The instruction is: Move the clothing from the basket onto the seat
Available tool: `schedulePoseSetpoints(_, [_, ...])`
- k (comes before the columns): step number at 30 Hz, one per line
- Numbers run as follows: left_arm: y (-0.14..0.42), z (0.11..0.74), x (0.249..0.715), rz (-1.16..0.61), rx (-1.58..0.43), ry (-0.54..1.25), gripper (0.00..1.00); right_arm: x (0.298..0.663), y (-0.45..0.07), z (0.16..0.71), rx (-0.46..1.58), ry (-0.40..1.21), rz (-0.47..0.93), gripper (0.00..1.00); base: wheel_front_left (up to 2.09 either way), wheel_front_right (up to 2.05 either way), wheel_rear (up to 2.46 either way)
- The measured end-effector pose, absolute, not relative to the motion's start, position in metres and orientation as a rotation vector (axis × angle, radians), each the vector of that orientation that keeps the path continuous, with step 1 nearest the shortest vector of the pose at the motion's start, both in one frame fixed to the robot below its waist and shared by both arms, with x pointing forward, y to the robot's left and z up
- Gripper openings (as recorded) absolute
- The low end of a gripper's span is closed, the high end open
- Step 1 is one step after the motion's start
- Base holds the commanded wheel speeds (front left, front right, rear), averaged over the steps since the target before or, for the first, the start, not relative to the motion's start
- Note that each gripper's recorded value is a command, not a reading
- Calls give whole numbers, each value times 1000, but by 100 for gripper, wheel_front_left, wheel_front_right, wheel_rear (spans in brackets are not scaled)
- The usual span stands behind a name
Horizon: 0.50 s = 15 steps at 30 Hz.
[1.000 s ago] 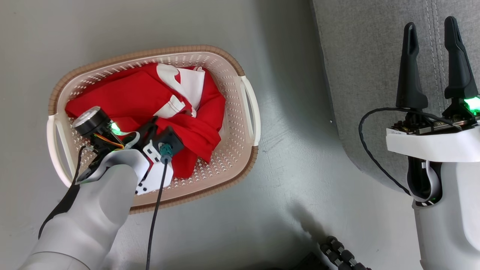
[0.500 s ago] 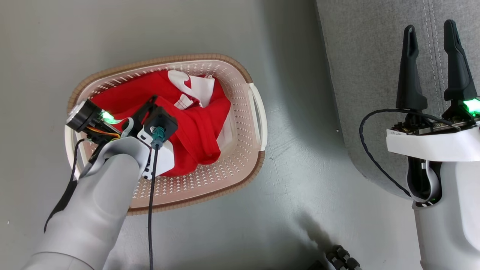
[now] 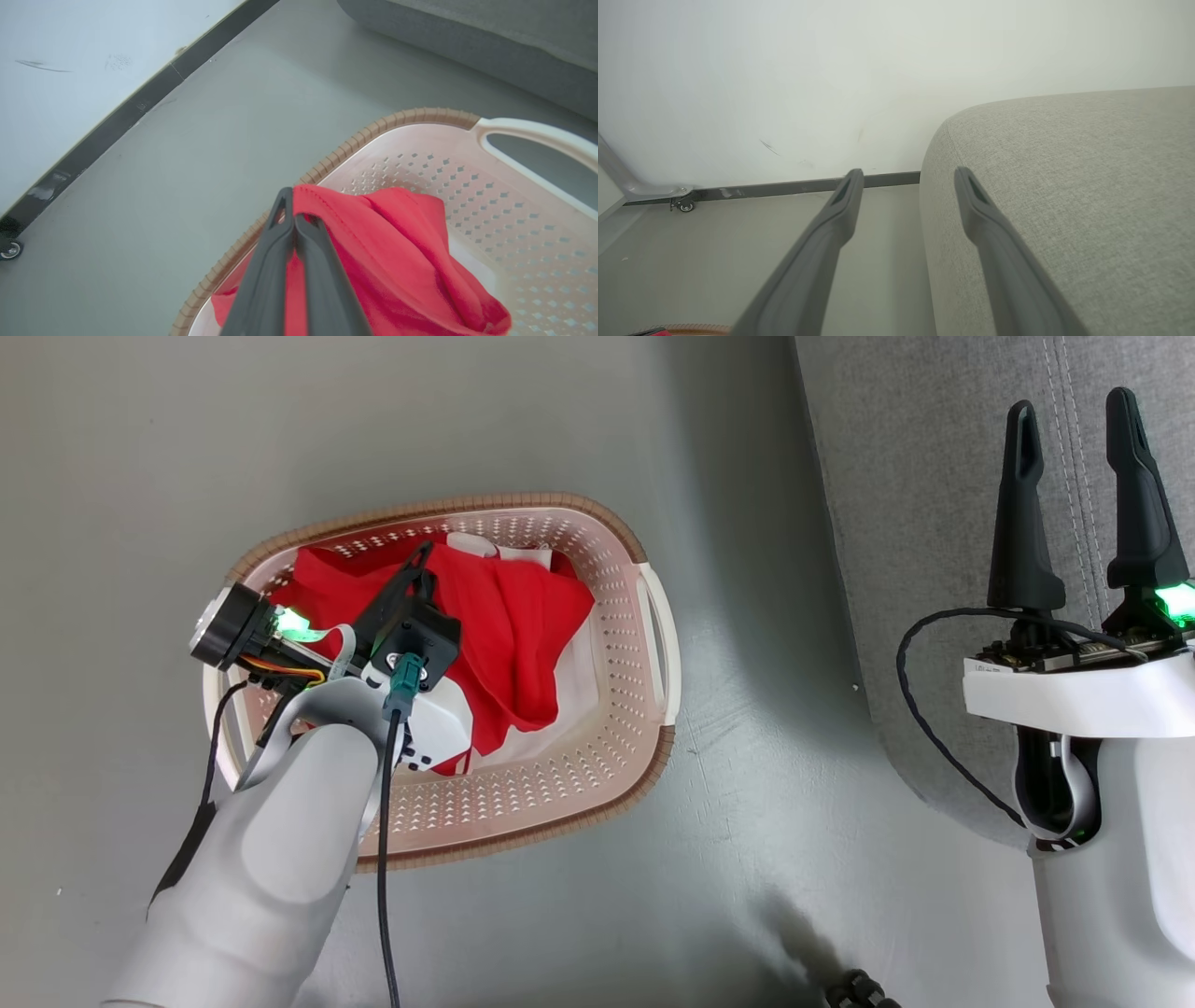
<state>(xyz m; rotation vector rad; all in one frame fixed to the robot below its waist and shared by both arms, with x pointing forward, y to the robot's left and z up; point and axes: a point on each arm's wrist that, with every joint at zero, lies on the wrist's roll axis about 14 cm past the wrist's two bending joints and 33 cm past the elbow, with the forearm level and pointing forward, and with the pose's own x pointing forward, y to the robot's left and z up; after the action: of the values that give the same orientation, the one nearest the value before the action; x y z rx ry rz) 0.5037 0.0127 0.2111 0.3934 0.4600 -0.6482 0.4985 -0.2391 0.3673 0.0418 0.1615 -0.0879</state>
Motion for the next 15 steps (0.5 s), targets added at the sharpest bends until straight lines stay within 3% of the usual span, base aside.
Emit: schedulePoseSetpoints(15, [32, 271, 525, -497, 287, 315, 0, 504, -229, 386, 31, 118, -58, 100, 0, 0, 0])
